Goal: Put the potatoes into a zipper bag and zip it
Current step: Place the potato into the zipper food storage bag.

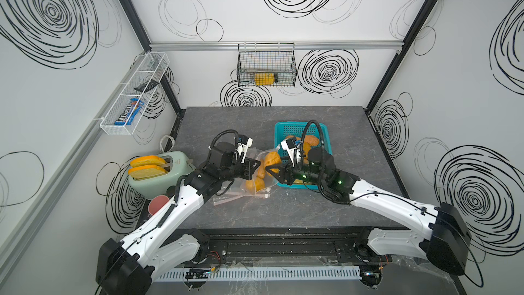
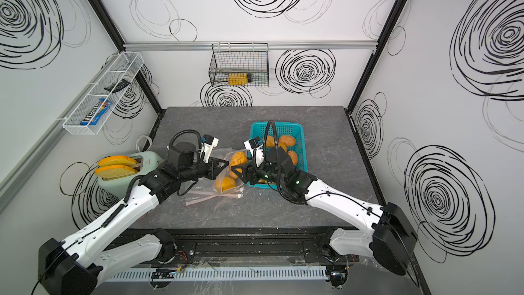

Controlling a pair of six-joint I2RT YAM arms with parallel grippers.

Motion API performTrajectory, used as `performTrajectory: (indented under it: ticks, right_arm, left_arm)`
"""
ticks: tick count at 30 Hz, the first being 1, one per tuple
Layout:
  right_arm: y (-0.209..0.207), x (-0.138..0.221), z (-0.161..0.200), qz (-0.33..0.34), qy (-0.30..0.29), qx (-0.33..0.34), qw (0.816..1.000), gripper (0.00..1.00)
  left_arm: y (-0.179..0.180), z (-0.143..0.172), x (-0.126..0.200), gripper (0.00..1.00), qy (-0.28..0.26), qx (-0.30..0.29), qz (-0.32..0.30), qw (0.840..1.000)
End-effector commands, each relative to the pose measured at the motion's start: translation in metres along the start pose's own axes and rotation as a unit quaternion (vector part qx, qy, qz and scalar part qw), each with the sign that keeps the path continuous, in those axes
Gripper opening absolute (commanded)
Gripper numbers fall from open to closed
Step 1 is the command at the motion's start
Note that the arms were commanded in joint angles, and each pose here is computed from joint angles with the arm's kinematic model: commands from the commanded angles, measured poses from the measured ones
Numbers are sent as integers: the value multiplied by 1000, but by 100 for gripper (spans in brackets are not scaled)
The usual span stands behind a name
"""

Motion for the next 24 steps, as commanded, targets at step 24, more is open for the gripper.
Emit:
performTrajectory:
  ticks: [24]
  right_arm:
    - [-24,-36,-5,113,19,12,993,81]
  left_arm:
    - [4,-4,9,0,-32,6,29,999]
Point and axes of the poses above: each gripper's point midway between its finger pads, its own x axis back along the fingers, its own y axis along the line the jaws close on, z = x × y, the point moved 2 cm from there along x, back along the fingers, and after that the axes turned 3 degrees about x, right-handed, at the moved point
